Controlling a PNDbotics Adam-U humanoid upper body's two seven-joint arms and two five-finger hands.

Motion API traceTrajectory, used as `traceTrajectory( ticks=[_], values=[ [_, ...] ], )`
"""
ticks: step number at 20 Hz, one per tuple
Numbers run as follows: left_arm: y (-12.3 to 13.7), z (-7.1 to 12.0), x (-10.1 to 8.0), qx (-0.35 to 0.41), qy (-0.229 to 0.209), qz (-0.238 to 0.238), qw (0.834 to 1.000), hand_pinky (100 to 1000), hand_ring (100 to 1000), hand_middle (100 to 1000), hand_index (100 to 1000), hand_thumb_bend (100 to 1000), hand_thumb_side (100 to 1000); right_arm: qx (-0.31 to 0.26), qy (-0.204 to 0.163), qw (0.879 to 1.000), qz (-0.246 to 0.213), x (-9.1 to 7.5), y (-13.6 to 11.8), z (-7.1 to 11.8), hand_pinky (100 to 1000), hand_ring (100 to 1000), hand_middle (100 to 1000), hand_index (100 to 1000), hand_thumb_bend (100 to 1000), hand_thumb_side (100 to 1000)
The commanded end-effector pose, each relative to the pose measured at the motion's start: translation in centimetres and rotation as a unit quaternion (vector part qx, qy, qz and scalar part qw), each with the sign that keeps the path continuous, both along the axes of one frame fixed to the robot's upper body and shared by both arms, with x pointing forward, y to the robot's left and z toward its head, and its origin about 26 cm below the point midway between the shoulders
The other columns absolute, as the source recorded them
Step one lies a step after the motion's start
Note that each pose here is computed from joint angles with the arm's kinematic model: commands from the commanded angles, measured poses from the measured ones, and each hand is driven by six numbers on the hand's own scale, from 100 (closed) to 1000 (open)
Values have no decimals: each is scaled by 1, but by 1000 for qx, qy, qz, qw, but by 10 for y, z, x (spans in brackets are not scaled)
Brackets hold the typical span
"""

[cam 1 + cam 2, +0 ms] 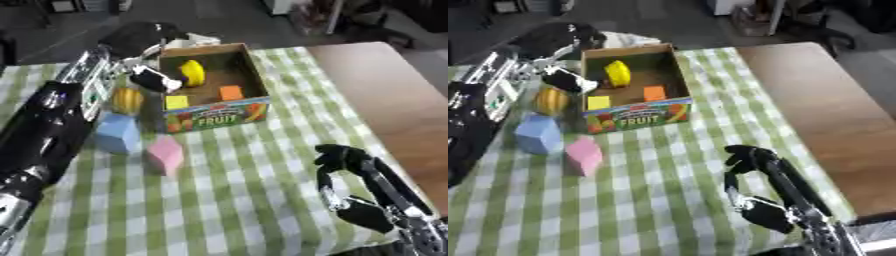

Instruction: Pick up objects on the table and place them in the box.

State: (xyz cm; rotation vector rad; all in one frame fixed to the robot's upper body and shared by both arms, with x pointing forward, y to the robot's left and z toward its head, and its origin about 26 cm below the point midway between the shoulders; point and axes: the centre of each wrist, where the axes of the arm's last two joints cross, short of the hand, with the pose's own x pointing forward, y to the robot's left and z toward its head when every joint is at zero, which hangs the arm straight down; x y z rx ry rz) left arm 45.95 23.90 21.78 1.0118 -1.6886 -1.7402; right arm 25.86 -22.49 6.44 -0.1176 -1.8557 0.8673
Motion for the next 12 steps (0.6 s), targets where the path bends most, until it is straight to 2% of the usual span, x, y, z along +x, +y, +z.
traceTrajectory(
  ticks=[1, 3, 5, 9, 12],
  values=[
    [24, 40, -16, 8, 10, -21, 1000, 742, 725, 782, 914, 333, 366, -3, -10, 1000, -6, 1, -4, 5, 694, 636, 644, 840, 100, 249],
    [40, 50, -27, 23, 38, -24, 999, 745, 723, 778, 910, 338, 356, -5, -11, 1000, -9, 1, -5, 4, 694, 636, 644, 841, 100, 248],
    [55, 51, -36, 38, 73, -18, 996, 743, 720, 767, 904, 341, 378, -6, -11, 1000, -11, 1, -6, 5, 693, 636, 644, 840, 100, 246],
    [75, 33, -48, 76, 153, 4, 985, 753, 735, 783, 911, 421, 531, -8, -14, 1000, -11, 1, -6, 5, 694, 636, 644, 841, 100, 245],
    [81, 17, -49, 112, 201, 18, 973, 762, 743, 793, 914, 472, 592, -9, -14, 1000, -11, 1, -7, 6, 694, 636, 644, 841, 100, 243]
  ],
)
